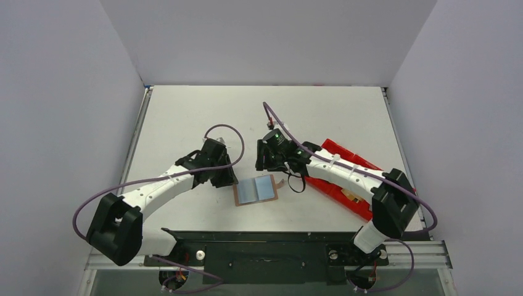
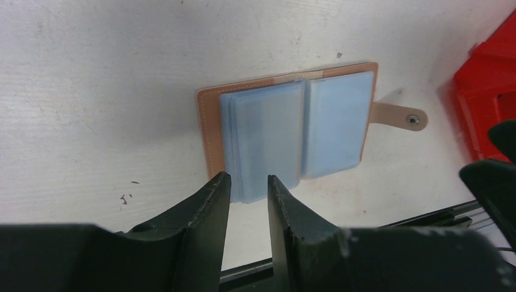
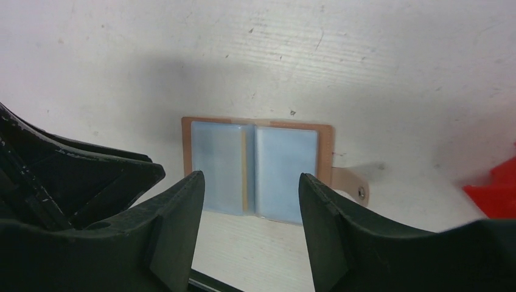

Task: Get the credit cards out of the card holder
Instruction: Remove the credit card from the card holder.

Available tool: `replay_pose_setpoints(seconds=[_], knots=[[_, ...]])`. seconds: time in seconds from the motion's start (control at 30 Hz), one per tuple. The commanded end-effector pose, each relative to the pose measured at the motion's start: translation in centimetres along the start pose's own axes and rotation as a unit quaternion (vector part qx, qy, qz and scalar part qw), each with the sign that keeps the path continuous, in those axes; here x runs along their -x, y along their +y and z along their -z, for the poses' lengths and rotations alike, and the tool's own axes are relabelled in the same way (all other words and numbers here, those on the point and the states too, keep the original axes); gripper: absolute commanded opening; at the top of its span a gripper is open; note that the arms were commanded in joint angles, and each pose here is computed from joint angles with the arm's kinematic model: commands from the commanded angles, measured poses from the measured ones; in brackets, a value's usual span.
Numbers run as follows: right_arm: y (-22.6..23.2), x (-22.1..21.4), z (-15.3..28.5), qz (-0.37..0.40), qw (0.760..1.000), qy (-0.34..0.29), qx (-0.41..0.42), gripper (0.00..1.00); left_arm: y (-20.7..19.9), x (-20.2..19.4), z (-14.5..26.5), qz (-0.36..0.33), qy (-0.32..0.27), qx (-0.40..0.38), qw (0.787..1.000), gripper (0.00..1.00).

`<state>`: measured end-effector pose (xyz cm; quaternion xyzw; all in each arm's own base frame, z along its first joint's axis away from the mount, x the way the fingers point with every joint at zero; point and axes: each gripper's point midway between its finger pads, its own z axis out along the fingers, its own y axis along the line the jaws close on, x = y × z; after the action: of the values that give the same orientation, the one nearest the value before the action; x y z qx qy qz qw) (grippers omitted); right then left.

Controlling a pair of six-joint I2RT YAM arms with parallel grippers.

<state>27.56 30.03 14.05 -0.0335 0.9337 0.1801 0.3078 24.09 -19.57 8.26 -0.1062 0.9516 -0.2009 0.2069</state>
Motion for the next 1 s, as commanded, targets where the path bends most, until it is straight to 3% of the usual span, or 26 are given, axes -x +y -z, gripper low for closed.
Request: replay_pose_setpoints(seconds=[0.0,0.2,0.5,0.73,0.97], knots=[[2.8,-1.3,-2.1,-0.006,0.998,0.017,0.068,0.52,-0.3,0.4,-1.6,0.022,-0.010,-0.014,1.000,0.25],[3.1,-4.3,-4.5,-0.015,0.994,0.057,0.091,0.45,0.4,-0.5,-3.5,0.028,0.009,-0.003,1.000,0.17],[3.3,-8.7,-6.4,0.018,0.992,0.093,0.086,0.46,1.8,-1.9,-5.0,0.043,0.024,0.016,0.999,0.10],[2.6,-10.1,-7.3,0.076,0.994,0.074,0.012,0.53,3.0,-2.4,-5.2,0.060,0.016,0.024,0.998,0.07],[2.7,-10.8,-7.5,0.127,0.989,0.064,-0.048,0.54,3.4,-2.8,-5.4,0.064,0.023,0.027,0.997,0.03]])
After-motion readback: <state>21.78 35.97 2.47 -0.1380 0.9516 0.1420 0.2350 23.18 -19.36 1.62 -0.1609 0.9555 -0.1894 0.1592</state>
